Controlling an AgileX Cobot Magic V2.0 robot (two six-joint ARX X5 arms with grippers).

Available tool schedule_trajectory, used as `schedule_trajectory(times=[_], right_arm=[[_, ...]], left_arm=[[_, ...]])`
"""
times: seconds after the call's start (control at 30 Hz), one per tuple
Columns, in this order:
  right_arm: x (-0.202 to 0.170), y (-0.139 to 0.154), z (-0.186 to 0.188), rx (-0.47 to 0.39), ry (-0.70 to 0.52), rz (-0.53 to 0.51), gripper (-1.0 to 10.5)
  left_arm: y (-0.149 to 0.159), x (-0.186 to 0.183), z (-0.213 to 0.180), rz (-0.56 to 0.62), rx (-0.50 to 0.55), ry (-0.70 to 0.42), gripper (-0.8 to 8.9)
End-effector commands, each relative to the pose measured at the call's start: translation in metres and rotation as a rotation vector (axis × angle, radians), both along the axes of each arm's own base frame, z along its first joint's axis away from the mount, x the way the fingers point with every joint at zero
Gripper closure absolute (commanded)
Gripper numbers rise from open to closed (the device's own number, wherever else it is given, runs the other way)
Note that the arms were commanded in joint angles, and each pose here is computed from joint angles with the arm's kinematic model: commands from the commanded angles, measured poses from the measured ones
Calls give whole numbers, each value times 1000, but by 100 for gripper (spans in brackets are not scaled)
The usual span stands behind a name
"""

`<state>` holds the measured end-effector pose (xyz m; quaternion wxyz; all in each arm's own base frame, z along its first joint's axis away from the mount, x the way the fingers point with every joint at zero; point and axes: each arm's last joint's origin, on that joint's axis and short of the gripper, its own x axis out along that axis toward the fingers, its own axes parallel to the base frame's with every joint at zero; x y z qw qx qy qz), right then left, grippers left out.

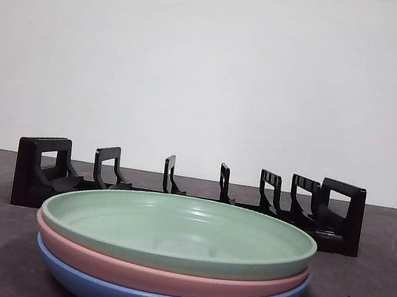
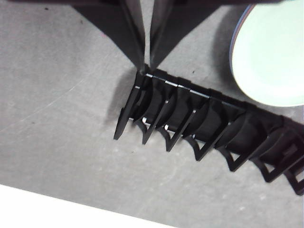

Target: Place the plate

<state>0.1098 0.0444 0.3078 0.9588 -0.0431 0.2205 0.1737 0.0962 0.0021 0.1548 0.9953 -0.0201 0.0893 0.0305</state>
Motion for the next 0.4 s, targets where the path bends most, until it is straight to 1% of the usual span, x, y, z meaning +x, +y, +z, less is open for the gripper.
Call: schedule_trajectory(times=[0.03,0.23,0.27,0.3,0.4], right_arm=[[1,1,2,15,-4,-3,930],[1,1,2,15,-4,-3,930],[1,1,2,5,-9,1,930],[1,-1,3,-36,-34,-6,930],[-2,-8,-2,-73,-109,-31,930]], left_arm=[[0,0,-4,2,-1,16,806],[0,0,-4,2,-1,16,806],[0,0,-4,2,-1,16,806],[0,0,-4,2,-1,16,806],[0,0,-4,2,-1,16,806]])
